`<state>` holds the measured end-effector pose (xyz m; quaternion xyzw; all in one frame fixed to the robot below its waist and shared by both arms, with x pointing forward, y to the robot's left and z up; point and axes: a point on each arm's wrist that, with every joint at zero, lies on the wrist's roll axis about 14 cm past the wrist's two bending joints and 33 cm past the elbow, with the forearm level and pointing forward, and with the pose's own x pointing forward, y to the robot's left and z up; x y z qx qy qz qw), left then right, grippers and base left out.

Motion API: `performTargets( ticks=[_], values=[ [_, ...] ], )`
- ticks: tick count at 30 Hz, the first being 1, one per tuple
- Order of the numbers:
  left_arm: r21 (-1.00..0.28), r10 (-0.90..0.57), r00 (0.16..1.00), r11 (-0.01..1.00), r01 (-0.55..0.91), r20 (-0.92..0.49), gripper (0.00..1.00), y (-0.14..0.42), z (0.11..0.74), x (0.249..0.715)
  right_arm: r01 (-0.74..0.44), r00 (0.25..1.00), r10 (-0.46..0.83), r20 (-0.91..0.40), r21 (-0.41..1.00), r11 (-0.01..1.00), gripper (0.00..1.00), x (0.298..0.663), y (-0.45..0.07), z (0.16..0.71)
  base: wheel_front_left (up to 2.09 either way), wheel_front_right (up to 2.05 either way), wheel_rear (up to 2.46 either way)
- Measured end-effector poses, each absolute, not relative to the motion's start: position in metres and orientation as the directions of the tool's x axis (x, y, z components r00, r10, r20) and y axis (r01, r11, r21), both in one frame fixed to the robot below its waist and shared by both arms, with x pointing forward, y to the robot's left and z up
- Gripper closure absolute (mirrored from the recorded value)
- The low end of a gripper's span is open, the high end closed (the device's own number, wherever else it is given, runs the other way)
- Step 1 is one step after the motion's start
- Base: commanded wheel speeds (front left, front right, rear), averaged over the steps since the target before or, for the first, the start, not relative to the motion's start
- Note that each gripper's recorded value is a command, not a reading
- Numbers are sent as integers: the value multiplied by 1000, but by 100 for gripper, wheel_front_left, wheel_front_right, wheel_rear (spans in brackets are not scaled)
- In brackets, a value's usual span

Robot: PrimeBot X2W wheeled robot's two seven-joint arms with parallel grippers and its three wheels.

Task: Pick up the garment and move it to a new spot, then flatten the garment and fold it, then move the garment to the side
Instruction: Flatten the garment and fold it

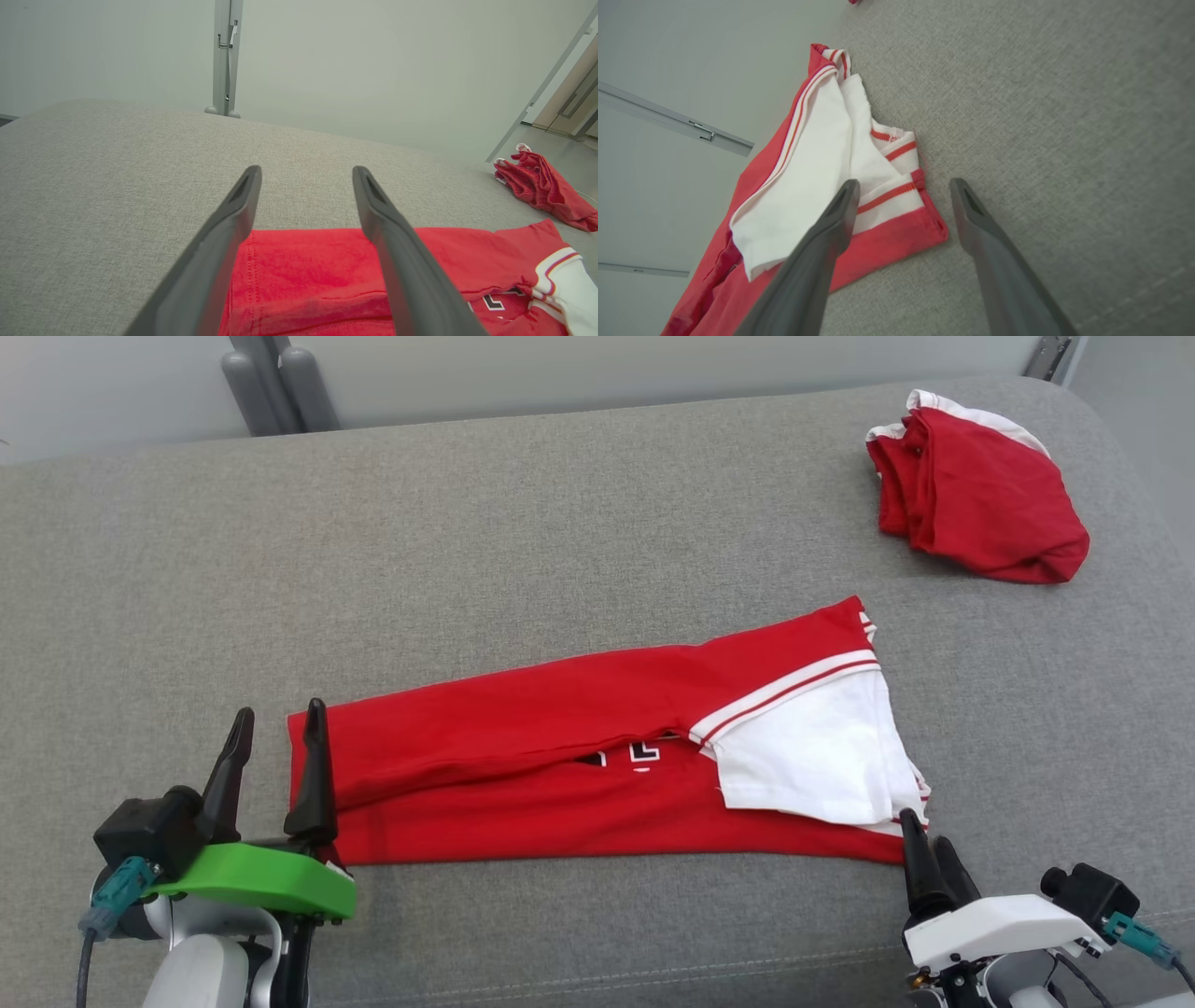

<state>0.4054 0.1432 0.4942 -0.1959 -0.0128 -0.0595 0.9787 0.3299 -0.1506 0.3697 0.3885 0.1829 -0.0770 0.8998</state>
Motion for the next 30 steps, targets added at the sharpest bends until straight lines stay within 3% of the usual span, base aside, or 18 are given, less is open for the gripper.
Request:
performTargets(
  ticks=[30],
  values=[
    [-354,-113,992,927,124,51,0,146,494,400,287,912,42,-408,708,645,0,329,-142,360,0,0,0]
  ],
)
